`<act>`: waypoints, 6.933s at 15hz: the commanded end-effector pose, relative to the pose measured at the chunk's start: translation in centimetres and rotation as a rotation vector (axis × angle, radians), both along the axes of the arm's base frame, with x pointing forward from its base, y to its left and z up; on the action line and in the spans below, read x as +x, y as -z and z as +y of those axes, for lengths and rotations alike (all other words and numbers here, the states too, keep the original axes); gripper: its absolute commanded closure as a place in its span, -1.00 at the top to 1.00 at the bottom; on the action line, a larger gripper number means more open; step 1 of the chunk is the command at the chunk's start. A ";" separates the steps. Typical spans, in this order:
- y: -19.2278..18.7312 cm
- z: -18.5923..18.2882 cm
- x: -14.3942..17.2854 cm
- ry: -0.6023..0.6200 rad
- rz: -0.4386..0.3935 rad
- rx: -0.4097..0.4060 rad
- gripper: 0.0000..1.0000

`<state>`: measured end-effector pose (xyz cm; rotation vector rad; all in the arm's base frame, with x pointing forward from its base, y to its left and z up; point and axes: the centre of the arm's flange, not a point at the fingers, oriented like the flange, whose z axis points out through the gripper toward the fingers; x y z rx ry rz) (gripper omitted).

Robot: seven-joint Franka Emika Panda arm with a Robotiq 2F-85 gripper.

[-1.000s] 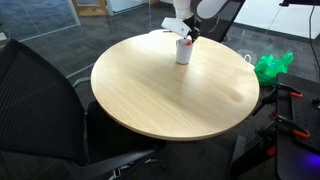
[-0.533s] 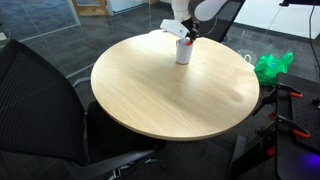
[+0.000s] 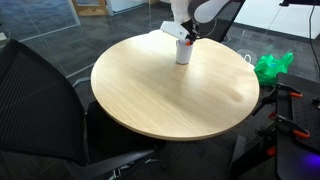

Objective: Remove the red marker from the white mug

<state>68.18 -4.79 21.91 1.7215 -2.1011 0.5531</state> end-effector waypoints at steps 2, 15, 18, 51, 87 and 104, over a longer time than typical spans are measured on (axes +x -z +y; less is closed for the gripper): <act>-0.1 -0.2 0.4 0.020 -0.001 -0.008 0.03; 1.2 -1.4 0.7 0.051 0.020 0.000 -0.12; 1.5 -1.3 0.8 0.052 0.024 0.001 -0.20; -9.2 6.0 -1.0 -0.059 -0.090 -0.098 -0.90; -1.5 22.0 -2.5 -0.698 0.076 0.603 -0.90; 6.2 21.3 -1.4 -0.645 0.236 0.696 0.35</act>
